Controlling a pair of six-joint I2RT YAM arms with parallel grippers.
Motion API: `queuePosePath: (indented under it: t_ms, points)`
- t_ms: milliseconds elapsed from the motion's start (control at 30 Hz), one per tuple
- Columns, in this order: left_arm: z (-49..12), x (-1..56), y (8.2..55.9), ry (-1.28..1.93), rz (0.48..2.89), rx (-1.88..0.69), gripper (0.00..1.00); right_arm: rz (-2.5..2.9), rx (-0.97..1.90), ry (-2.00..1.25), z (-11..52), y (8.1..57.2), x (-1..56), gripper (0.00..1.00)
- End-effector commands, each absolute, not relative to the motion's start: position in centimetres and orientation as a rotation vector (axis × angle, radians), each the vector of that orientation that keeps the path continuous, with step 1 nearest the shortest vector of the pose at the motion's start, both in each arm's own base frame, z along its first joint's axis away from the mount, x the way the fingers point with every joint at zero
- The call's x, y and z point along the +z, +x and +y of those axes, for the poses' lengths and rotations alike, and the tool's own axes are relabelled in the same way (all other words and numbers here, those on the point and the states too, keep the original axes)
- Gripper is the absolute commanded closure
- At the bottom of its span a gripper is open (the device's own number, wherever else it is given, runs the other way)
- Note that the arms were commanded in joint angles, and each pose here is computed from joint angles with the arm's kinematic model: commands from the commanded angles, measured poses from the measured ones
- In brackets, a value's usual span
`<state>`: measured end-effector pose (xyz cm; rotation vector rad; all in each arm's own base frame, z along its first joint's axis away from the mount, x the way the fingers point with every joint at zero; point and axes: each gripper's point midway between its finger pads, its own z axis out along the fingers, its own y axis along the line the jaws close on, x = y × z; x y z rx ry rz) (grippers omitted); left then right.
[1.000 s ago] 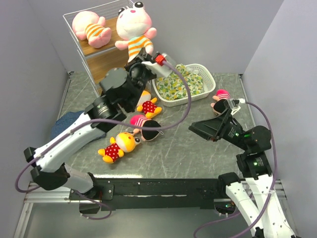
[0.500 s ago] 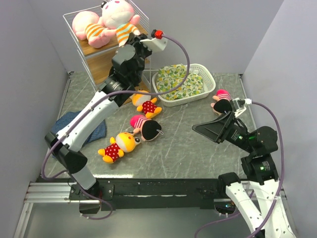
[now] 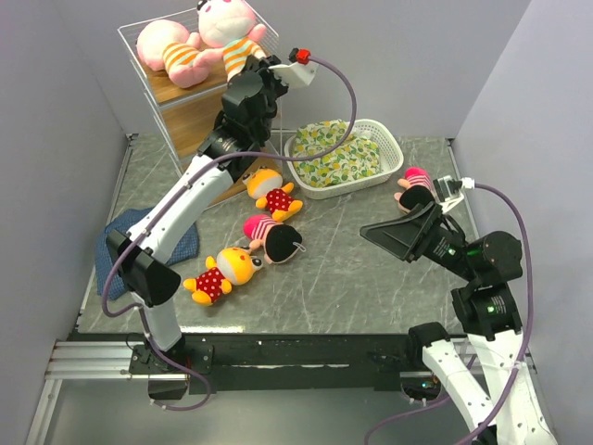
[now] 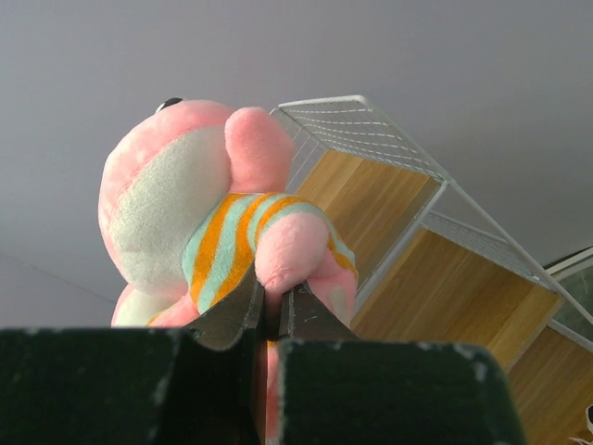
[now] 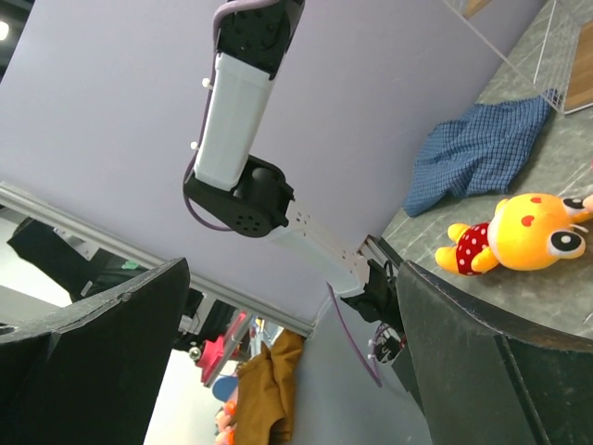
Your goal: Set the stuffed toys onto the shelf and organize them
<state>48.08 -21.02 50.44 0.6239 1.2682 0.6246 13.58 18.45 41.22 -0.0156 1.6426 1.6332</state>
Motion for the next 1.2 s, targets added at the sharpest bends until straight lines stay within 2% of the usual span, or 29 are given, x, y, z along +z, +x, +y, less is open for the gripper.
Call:
queuePosePath:
  t_ms: [0, 467, 667, 1167]
  points:
    - [-20.7, 54.6, 47.3, 0.557, 1.175, 0.596, 0.94, 1.569, 1.627, -0.067, 18.4, 13.5, 43.4, 0.0]
    - [-21.9, 56.9, 45.8, 0.55, 1.108, 0.531, 0.94, 1.564, 1.616, -0.091, 18.5, 13.7, 43.6, 0.0]
    - [-22.5, 55.4, 47.4, 0.573, 1.136, 0.596, 0.95, 1.57, 1.608, -0.094, 18.4, 13.6, 43.5, 0.0]
    - [-21.0, 53.1, 50.2, 0.561, 1.19, 0.656, 0.87, 1.555, 1.594, -0.13, 18.4, 13.2, 44.6, 0.0]
